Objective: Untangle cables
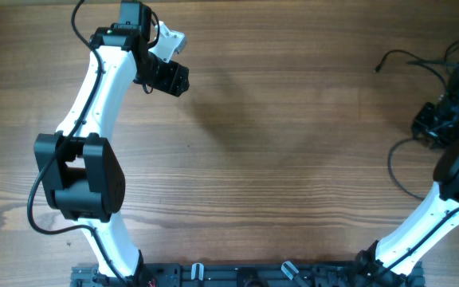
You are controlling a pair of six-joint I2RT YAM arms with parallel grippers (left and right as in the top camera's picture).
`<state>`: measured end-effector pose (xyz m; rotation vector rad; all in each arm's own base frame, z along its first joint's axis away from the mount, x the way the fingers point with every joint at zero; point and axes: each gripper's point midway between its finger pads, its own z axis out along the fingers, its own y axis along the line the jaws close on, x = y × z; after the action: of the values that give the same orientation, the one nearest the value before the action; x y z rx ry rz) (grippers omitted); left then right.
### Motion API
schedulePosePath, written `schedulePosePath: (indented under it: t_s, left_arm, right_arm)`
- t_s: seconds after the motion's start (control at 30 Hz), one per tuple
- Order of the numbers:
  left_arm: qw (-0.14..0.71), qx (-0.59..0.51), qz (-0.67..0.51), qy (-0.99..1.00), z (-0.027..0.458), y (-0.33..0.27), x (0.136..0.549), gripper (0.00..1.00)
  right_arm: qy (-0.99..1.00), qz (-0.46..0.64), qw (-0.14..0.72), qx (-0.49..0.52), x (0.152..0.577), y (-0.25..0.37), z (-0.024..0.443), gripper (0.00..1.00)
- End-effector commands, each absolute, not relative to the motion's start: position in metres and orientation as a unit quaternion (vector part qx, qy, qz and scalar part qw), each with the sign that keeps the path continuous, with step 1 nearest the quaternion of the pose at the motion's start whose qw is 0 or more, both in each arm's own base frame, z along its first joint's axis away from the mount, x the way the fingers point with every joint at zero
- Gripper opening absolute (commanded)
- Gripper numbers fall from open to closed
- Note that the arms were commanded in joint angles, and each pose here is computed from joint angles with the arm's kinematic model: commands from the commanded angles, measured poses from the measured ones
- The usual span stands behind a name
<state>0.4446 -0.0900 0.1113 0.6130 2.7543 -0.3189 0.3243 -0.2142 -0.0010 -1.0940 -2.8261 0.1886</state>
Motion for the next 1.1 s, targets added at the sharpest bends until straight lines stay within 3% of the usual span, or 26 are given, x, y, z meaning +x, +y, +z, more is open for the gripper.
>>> schedulePosePath:
  t_s: [0.0,0.27,0.6,0.87,1.07]
  left_arm:
    - [0.145,0.223,-0.12,0.957,0.106,-0.092,0.444,0.75]
    - [0.145,0.223,-0.12,0.956,0.106,-0.092,0.444,0.75]
    - [0.15,0.223,-0.119,0.956,0.107,-0.092,0.446,0.75]
    - [0.153,0.211,-0.121,0.958,0.108,-0.092,0.448,0.75]
    - [0.158,0.196,-0.12,0.96,0.111,-0.092,0.45,0.76]
  right_arm:
    - [-0.909,0.076,0.099,-0.397,0.292,-0.226,-0.027,0.48]
    - [-0.903,0.052,0.087,-0.417,0.295,-0.23,-0.022,0.49]
    - [-0.925,0.033,-0.029,-0.378,0.354,-0.212,0.061,0.55]
    - [-0.958,0.025,-0.13,-0.255,0.399,-0.126,0.135,0.56]
    - [-0.979,0.014,-0.152,-0.134,0.419,-0.03,0.148,0.58]
